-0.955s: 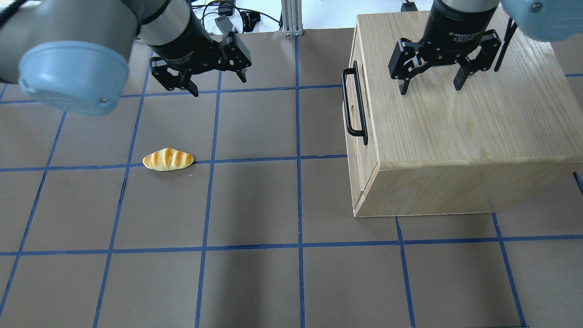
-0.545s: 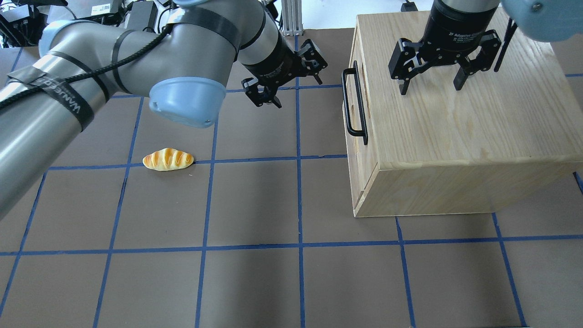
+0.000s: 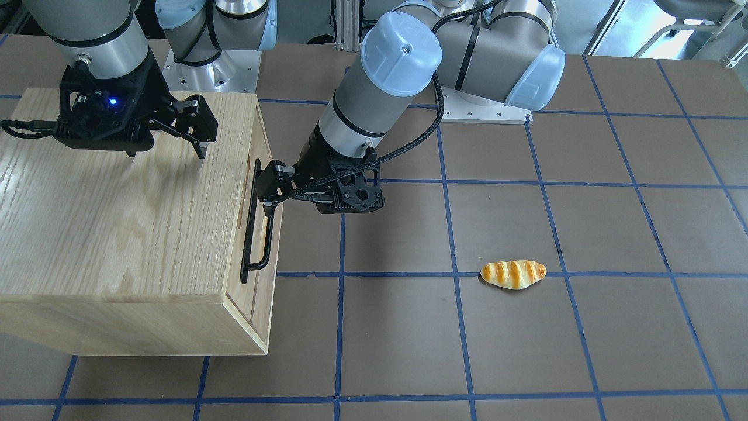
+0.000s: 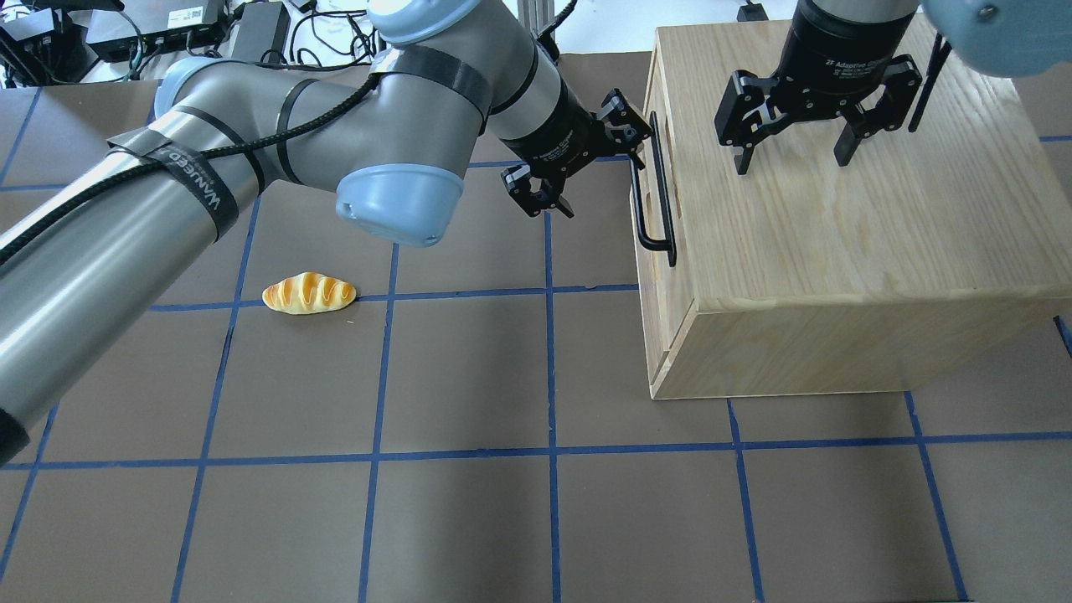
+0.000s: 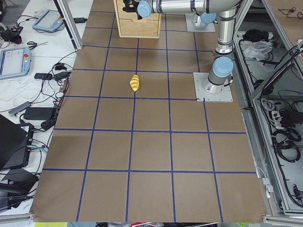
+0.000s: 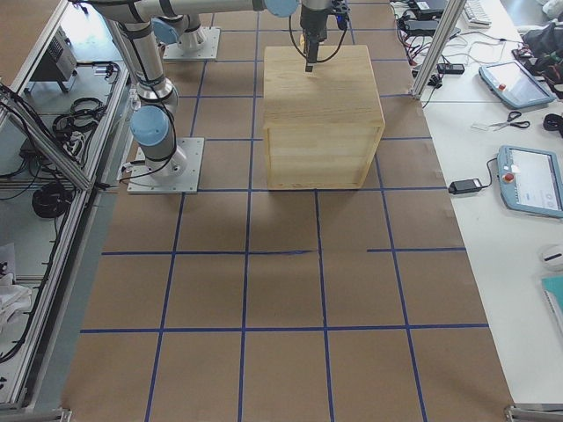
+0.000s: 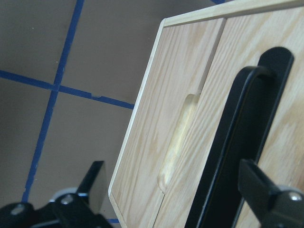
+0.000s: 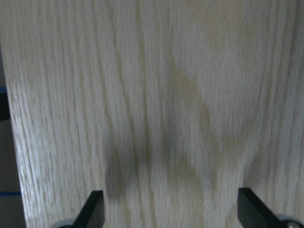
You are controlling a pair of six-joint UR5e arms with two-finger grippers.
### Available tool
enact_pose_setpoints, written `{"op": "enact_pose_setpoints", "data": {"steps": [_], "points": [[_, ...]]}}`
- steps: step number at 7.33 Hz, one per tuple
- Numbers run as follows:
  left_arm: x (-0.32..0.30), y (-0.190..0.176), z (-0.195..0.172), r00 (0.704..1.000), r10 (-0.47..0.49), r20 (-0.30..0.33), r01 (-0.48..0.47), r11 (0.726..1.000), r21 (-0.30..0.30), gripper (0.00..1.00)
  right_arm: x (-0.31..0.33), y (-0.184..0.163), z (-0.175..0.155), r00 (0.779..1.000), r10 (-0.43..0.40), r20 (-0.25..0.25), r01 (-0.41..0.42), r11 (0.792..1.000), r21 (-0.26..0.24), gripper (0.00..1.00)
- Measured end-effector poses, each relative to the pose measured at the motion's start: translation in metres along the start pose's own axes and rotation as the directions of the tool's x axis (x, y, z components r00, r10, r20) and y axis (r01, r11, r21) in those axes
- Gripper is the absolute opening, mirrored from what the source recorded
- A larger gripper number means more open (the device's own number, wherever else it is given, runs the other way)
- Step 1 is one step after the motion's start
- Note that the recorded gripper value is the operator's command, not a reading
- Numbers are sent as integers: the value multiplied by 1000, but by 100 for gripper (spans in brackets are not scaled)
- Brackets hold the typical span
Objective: Open upper drawer
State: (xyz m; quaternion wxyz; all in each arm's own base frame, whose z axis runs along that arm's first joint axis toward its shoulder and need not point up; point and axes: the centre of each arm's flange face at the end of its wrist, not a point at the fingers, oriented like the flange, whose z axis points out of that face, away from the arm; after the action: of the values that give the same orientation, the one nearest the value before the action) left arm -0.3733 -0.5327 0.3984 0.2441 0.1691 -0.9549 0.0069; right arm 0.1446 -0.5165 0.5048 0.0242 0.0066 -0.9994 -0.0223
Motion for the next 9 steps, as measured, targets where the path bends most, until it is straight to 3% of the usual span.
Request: {"op": "enact_pose_setpoints", "data": {"steps": [4, 9], "points": [[5, 1, 18, 999, 41, -23, -41, 999, -12, 100, 0, 0, 0, 1000, -1, 0, 1, 1000, 0, 100], [3, -1, 22, 987, 157, -18, -157, 988, -3, 100, 0, 0, 0, 1000, -1, 0, 1, 1000, 0, 100]]}}
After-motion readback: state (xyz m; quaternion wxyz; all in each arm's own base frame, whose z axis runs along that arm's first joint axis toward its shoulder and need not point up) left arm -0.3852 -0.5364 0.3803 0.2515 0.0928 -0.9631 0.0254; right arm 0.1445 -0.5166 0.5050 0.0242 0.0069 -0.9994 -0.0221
